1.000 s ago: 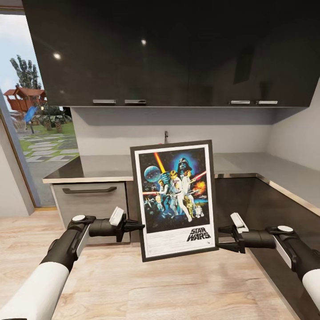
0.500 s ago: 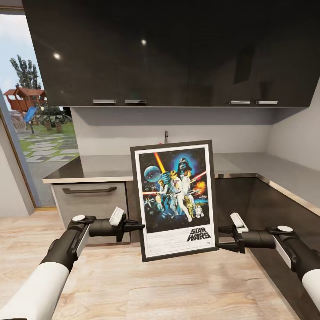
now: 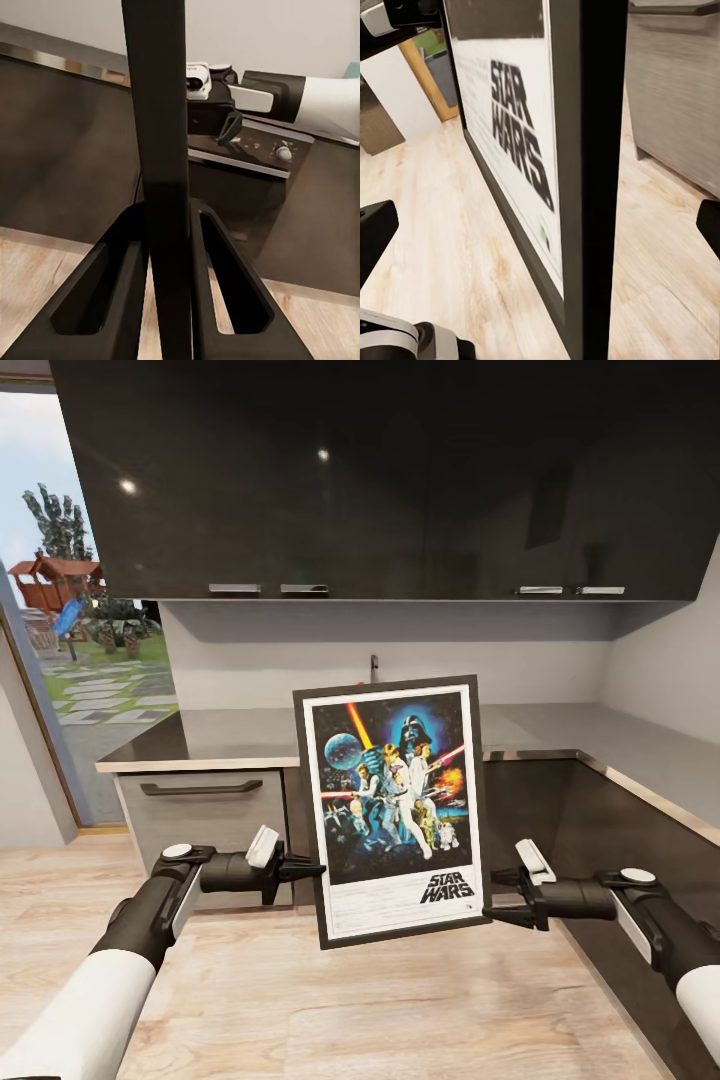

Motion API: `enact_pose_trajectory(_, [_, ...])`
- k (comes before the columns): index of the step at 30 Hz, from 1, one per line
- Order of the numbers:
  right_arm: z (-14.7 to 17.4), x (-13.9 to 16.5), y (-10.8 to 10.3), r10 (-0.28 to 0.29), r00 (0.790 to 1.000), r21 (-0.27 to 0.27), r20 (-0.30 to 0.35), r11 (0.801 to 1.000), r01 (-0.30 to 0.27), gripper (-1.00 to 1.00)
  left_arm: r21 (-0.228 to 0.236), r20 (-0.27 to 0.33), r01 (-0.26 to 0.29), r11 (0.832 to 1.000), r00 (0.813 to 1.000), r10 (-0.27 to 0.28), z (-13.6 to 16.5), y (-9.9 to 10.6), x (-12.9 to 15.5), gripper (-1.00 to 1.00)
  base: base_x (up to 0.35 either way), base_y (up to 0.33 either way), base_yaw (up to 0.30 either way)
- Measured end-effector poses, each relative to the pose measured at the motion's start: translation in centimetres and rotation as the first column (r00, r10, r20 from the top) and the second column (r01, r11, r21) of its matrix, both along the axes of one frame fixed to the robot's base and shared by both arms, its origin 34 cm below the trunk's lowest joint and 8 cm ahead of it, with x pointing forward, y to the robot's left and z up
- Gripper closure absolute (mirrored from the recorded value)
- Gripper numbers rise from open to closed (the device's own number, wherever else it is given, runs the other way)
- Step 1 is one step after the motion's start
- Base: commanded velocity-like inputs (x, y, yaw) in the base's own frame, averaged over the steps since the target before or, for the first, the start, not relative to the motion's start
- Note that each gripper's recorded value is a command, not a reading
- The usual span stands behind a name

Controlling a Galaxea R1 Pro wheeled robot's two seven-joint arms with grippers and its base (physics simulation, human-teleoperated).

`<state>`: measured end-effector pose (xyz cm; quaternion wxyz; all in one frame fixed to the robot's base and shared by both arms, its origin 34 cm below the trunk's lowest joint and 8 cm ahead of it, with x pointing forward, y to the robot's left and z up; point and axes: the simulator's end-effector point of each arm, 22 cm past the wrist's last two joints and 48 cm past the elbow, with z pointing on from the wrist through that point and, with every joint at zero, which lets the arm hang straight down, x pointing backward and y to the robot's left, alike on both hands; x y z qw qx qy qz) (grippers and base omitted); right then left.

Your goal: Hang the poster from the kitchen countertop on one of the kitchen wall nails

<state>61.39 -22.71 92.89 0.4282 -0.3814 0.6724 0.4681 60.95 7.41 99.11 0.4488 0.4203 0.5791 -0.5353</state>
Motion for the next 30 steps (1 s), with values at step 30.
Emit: enact_pose_trajectory(30, [-0.06,0.00,-0.01,-0.001,1.000,0.001,-0.002,1.000,0.001,-1.00,-0.001,0.000,-0.001,1.000,1.000,0.001,0.02,0.02,0.02,1.00,0.000,0.000,0.000])
